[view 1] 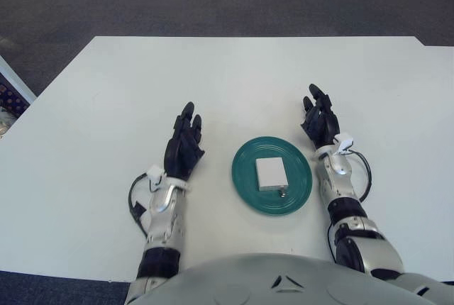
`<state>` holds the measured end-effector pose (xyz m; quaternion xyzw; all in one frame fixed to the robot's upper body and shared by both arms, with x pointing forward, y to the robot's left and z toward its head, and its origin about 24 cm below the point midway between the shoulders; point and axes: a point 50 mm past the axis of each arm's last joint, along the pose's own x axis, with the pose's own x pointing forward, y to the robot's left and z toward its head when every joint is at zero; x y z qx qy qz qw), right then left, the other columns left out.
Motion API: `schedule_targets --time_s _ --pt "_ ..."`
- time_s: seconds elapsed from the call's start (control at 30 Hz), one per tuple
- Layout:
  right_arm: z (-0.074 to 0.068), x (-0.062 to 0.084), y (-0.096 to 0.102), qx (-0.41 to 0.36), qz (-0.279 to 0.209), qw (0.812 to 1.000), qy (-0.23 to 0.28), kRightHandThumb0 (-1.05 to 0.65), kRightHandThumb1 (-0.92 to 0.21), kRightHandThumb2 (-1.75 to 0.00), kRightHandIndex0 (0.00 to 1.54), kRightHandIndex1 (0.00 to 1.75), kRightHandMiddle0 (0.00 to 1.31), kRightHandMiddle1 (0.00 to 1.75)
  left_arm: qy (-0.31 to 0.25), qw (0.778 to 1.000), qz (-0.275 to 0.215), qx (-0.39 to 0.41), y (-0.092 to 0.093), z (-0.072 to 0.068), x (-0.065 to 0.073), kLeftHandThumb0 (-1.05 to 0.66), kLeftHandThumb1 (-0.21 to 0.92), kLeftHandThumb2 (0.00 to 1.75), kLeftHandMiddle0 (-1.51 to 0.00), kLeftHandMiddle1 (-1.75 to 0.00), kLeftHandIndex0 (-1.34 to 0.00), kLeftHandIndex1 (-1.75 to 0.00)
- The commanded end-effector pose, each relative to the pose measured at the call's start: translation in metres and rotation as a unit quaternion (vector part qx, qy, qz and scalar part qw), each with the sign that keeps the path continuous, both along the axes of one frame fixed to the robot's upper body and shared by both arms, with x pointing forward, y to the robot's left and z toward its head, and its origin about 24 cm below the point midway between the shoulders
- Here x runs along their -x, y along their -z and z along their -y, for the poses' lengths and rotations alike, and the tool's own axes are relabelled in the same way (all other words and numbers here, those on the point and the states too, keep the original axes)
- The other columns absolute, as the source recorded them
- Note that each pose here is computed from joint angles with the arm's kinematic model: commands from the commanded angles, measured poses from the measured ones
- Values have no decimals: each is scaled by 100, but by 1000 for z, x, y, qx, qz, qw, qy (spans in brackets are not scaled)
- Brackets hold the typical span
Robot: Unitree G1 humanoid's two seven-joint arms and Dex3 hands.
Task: Put the charger into the plate.
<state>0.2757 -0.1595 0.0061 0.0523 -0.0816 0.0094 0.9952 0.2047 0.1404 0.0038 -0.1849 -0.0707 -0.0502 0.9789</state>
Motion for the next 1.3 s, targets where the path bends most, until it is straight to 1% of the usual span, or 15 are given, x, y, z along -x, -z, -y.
schedule_targets --time_s 0.0,0.03,0.1,0.2,0.3,0.33,0.4,0.47,0.53,0.63,0.73,0.83,0.93,1.03,1.27 --pt "-3 25 17 -4 -29 1000 1 -92 -92 -97 10 0 0 35 -6 999 -32 24 11 6 15 -94 92 105 -5 -1 0 -22" --pt "-3 32 18 0 -24 1000 1 -92 -92 -96 10 0 0 35 -6 999 -29 19 12 6 15 -94 92 105 -5 -1 0 -22" --pt "-3 49 19 5 -16 1000 1 -92 -92 -96 11 0 0 35 -7 1000 -22 8 13 3 22 -95 92 104 -5 -1 0 -23" --pt "-1 61 20 8 -8 1000 2 -94 -92 -95 12 1 0 34 -10 1000 -14 -6 13 -1 30 -97 92 103 -6 -1 0 -25" --pt "1 60 20 6 -4 1000 7 -95 -92 -94 14 2 0 35 -16 1000 -17 -13 12 -5 32 -99 92 101 -8 -1 0 -30" --pt "0 61 21 4 -2 1000 10 -95 -92 -94 14 2 0 36 -19 1000 -9 -18 10 -5 33 -99 92 101 -8 -1 0 -30" --pt "0 61 22 -1 -1 1000 14 -95 -92 -93 16 2 0 37 -23 999 10 -27 4 -5 29 -100 92 99 -10 -1 0 -35" --pt "-1 72 22 -4 3 1000 18 -95 -92 -93 17 2 0 39 -27 999 24 -33 -2 -5 36 -100 92 98 -11 -1 0 -39" --pt "-2 75 22 -11 5 1000 21 -95 -92 -92 17 2 0 40 -32 997 27 -57 -8 -3 40 -101 92 97 -13 -2 0 -42" --pt "-2 88 21 -15 6 1000 21 -95 -92 -91 17 1 0 41 -40 996 27 -78 -13 -1 57 -102 92 98 -15 -2 0 -45" --pt "0 83 20 -15 1 1000 15 -94 -92 -90 17 1 0 39 -50 995 -1 -87 -17 4 65 -103 92 99 -16 -2 0 -46" --pt "2 84 19 -12 -1 1000 11 -94 -92 -90 16 0 0 38 -57 995 -22 -85 -17 5 71 -103 92 99 -17 -2 0 -46" --pt "3 89 20 -3 -6 1000 8 -94 -92 -90 14 0 0 35 -54 994 -35 -85 -10 4 71 -103 92 99 -18 -2 0 -46" --pt "2 102 18 7 -3 1000 3 -95 -92 -91 13 0 0 33 -55 993 -41 -92 -12 -1 84 -102 92 100 -18 -2 0 -46" --pt "-1 107 11 14 3 1000 0 -94 -92 -93 10 0 0 28 -60 992 -58 -91 -18 -9 106 -102 92 102 -19 -2 0 -47"
